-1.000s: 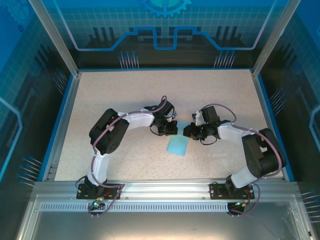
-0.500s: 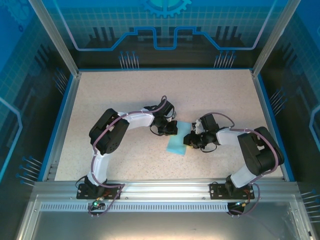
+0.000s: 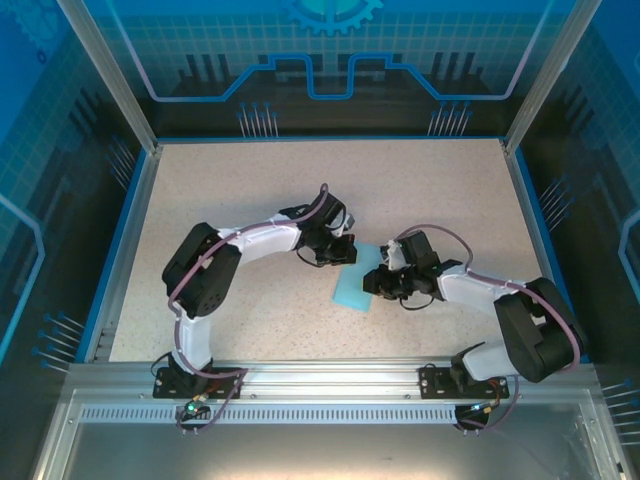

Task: Fold a paper plane with a square sheet of paper (pick it up from the middle)
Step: Hold the square sheet of paper at the center of the table.

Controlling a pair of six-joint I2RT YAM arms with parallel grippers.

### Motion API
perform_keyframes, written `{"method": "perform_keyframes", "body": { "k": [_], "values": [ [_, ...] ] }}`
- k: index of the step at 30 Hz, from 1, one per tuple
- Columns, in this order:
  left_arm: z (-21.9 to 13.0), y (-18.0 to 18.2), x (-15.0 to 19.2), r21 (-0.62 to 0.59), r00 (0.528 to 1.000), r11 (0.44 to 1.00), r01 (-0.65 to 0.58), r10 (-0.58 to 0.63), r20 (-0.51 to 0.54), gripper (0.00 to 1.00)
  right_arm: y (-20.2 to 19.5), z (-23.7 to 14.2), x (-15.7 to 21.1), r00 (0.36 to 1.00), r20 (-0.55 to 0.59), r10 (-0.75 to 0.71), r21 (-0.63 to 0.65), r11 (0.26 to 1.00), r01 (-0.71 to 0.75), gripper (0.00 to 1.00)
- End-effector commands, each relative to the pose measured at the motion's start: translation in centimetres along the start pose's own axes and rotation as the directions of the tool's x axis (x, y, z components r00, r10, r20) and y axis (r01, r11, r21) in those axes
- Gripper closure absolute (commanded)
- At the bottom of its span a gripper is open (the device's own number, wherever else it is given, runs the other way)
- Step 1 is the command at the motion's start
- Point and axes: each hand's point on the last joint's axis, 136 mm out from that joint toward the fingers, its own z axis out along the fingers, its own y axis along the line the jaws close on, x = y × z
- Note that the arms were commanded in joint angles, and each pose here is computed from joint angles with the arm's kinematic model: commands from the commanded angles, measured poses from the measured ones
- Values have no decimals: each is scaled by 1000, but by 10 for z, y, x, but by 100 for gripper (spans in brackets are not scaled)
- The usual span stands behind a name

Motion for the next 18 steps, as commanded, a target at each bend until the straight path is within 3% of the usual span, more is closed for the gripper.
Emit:
{"method": "perform_keyframes", "body": {
  "k": [1,7,18],
  "values": [
    [-3,-2,25,28,997,999,-19,21,-69,96,-5,1,8,1000,4,30,14,999,-31,78],
    [11,9,46,23,992,1000,-5,8,-130,98,2,4,11,1000,-10,18,-13,1000,-18,78],
    [25,38,52,-77,989,997,3,-14,-149,100,-6,17,19,999,-37,36,-9,999,-37,78]
  ]
}}
